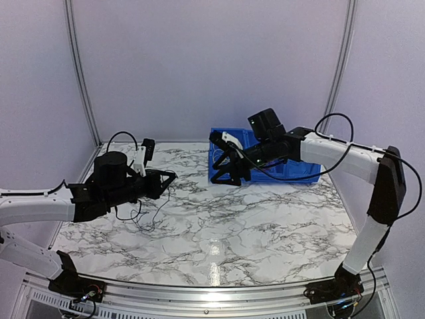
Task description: Untangle the cables
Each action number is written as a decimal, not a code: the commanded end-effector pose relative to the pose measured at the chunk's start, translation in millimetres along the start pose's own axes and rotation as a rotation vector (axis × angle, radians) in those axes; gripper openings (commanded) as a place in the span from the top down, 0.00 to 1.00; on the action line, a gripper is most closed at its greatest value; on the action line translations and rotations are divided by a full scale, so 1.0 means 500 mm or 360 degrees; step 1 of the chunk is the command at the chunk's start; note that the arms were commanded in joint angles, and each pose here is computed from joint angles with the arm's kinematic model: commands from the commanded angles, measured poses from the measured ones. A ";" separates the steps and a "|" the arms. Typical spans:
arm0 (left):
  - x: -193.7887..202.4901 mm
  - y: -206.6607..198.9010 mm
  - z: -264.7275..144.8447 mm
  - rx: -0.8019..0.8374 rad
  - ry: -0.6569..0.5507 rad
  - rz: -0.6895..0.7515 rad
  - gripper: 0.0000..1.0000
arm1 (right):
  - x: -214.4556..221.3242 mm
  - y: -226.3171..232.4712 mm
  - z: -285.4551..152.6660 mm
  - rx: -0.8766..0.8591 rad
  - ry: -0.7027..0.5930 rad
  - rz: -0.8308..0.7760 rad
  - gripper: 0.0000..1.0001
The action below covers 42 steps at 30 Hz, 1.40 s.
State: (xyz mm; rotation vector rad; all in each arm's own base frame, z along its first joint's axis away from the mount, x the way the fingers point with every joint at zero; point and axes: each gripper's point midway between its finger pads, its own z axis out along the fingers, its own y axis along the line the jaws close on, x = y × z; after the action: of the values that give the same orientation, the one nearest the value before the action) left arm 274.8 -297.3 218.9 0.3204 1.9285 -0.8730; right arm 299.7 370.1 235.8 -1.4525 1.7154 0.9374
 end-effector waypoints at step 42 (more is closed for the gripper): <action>-0.076 0.020 -0.094 -0.0068 -0.0372 -0.0071 0.46 | -0.176 0.017 -0.029 -0.0002 -0.0302 -0.0196 1.00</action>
State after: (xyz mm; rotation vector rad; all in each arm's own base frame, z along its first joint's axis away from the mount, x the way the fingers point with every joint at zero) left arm 267.5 -266.7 264.9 0.1672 1.7353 -0.9316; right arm 281.8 427.0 263.5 -1.4543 1.5292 1.1379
